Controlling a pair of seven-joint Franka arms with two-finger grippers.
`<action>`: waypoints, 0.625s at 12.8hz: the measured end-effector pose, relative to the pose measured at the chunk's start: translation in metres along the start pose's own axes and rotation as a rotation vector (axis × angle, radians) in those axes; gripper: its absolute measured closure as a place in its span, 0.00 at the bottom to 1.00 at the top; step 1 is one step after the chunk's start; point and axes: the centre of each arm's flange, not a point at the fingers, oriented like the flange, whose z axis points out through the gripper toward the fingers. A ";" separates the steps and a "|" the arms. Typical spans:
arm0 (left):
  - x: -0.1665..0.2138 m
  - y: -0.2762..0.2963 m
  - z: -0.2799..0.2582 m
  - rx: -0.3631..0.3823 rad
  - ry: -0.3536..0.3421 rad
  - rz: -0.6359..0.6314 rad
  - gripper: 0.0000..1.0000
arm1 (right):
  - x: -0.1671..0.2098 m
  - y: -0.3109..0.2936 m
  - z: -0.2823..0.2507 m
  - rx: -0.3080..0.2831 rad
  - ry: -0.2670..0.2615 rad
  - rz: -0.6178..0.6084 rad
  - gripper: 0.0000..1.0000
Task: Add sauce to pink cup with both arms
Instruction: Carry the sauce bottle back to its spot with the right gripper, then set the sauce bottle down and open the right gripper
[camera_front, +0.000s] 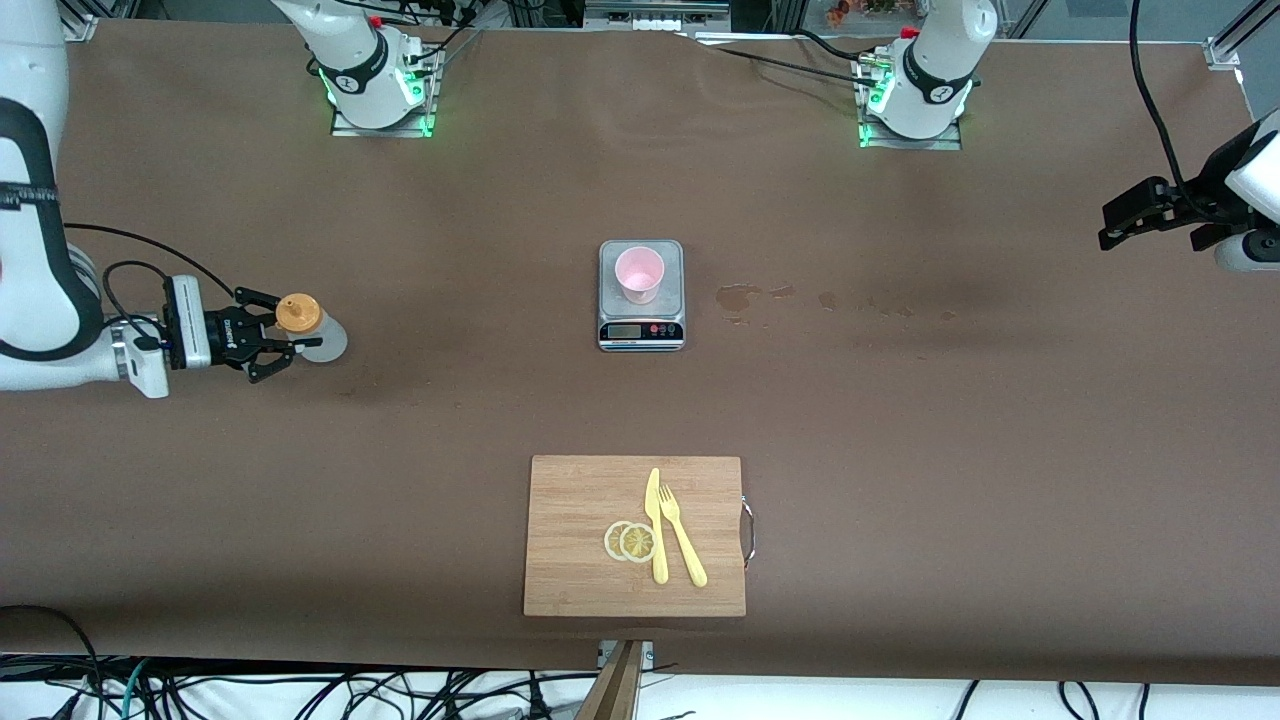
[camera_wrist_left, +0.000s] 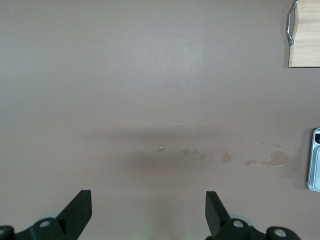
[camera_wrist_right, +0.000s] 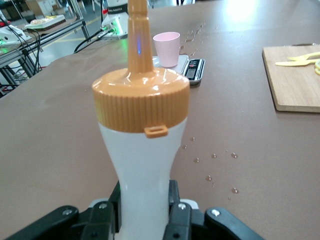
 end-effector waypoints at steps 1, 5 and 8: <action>0.000 0.000 0.000 0.000 0.000 0.000 0.00 | -0.019 -0.003 0.008 -0.005 0.032 -0.013 0.63; 0.000 0.000 0.000 0.000 0.000 0.000 0.00 | -0.064 -0.011 0.031 -0.031 0.133 -0.042 0.63; 0.000 0.000 0.000 0.000 0.000 0.000 0.00 | -0.068 -0.010 0.033 -0.052 0.163 -0.044 0.66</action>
